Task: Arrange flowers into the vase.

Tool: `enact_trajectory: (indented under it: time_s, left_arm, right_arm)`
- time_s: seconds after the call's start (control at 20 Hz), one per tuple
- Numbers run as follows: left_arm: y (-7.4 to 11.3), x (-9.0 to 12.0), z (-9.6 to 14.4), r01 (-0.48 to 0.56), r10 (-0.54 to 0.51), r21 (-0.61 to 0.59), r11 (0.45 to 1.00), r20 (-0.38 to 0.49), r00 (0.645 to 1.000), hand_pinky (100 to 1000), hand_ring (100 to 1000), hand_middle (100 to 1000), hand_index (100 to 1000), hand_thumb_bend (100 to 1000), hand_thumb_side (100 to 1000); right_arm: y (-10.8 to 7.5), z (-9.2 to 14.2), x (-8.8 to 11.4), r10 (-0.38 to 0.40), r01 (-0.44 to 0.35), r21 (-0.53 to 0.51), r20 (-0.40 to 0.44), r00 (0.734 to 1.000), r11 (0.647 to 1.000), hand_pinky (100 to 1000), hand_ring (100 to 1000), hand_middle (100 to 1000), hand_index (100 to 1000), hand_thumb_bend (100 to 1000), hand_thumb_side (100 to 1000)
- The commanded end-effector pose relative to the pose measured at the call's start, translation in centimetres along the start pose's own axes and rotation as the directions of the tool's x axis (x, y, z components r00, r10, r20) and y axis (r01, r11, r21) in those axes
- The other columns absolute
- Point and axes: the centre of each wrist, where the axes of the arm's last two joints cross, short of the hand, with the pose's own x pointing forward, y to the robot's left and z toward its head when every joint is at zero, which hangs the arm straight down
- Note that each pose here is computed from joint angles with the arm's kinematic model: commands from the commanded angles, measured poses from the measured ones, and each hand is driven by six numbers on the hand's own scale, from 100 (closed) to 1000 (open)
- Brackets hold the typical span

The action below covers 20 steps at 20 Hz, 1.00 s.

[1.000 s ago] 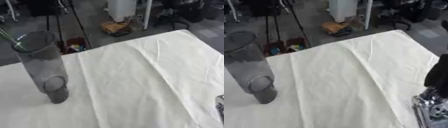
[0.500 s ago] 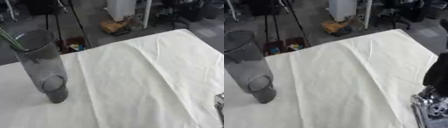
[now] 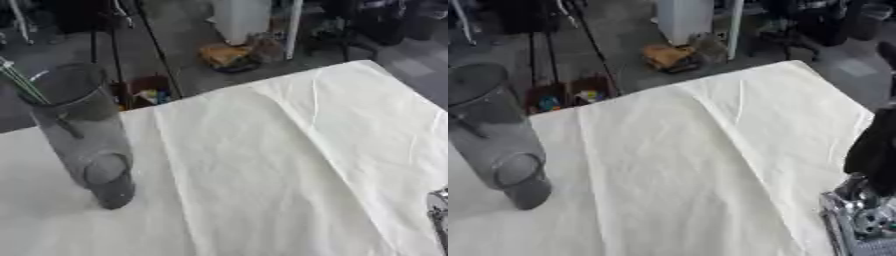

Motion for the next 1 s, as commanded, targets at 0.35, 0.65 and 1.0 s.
enact_trajectory:
  time_s: [0.35, 0.65, 1.0]
  left_arm:
    - [-0.3, -0.1, 0.4, 0.044, -0.044, -0.032, 0.999, -0.006, 0.999, 726, 689, 688, 324, 100, 918]
    - [-0.3, -0.5, 0.8, 0.066, -0.067, -0.044, 0.997, -0.019, 0.998, 748, 701, 700, 367, 100, 952]
    - [-0.3, -0.5, 1.2, 0.081, -0.081, -0.059, 0.995, -0.002, 0.997, 755, 705, 705, 407, 100, 966]
  right_arm:
    - [0.2, -0.7, 0.3, -0.015, 0.015, -0.012, 0.039, 0.999, 1.0, 704, 795, 747, 818, 100, 568]
    - [0.2, -0.7, 0.3, -0.016, 0.016, -0.014, 0.039, 0.999, 1.0, 704, 794, 746, 817, 100, 559]
    - [0.2, -0.7, 0.3, -0.012, 0.013, -0.02, 0.036, 0.999, 1.0, 704, 794, 745, 816, 100, 554]
